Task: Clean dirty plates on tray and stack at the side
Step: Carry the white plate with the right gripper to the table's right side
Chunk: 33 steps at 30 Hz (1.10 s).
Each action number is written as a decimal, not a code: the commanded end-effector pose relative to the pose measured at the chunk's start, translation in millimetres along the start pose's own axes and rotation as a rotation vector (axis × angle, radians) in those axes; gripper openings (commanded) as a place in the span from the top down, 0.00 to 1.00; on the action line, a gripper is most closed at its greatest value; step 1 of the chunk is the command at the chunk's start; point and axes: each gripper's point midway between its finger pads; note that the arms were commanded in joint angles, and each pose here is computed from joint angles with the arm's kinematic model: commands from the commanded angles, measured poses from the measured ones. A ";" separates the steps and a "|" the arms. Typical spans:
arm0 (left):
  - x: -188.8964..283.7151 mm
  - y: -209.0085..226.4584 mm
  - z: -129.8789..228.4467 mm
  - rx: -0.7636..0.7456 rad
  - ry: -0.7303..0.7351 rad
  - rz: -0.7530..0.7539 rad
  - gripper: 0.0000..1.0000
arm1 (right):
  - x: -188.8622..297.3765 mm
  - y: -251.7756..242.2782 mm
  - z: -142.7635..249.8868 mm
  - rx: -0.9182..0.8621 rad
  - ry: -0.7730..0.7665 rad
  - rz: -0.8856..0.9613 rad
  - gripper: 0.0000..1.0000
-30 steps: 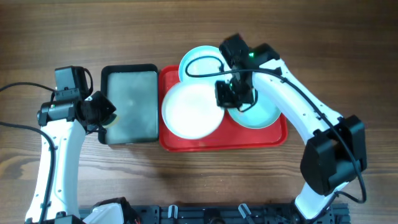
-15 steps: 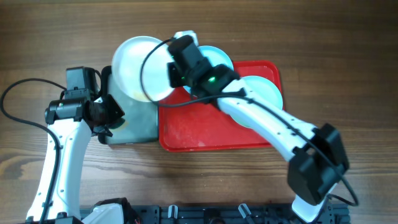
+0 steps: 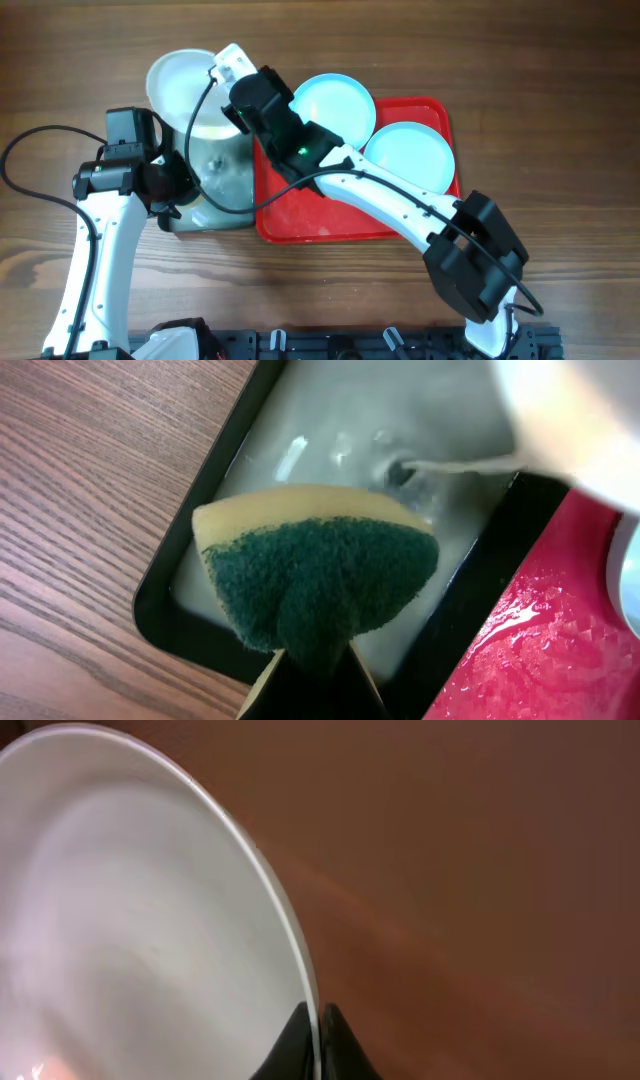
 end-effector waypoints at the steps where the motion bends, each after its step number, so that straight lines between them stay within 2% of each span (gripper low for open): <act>1: 0.0 2.0 0.9 -0.019 -0.005 -0.012 0.96 | 8.3 3.3 -31.2 0.232 -0.101 0.056 0.96; 3: 0.0 1.9 0.8 -0.018 -0.006 -0.012 0.96 | 14.1 11.7 -51.0 0.322 -0.180 0.060 0.96; 9: 0.0 1.8 0.1 -0.019 -0.009 -0.012 0.96 | 30.2 18.3 -93.3 0.444 -0.348 0.112 0.96; 18: 0.0 1.5 -1.0 -0.018 -0.013 -0.010 0.96 | 30.1 21.5 -87.5 0.454 -0.323 0.114 0.96; 21: 0.0 1.4 -1.1 -0.018 -0.013 -0.010 0.96 | 16.2 6.8 -60.6 0.256 -0.215 0.084 0.96; 22: -0.1 1.3 -1.6 -0.018 -0.015 -0.009 0.96 | 7.2 -7.3 -37.3 0.045 -0.127 0.080 0.96; 24: -0.4 1.2 -1.7 -0.018 -0.015 -0.010 0.96 | -0.5 -16.9 -8.1 -0.164 -0.016 0.058 0.96; 26: -1.8 1.3 -1.2 -0.018 -0.009 -0.011 0.96 | -5.6 -6.1 23.2 -0.374 0.140 -0.099 0.96; 29: -3.9 1.5 -0.7 -0.018 -0.002 -0.013 0.96 | -4.1 1.8 27.5 -0.538 0.241 -0.331 0.96; 33: -6.8 1.9 0.3 -0.018 0.010 -0.016 0.96 | 0.2 -73.7 9.4 -0.736 0.256 -0.342 0.96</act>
Point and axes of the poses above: each gripper's point midway between its finger pads, its own x axis back along the fingers, its own y axis along the line the jaws close on, z = x × y, and after that the axes turned 13 degrees about -x, right-handed
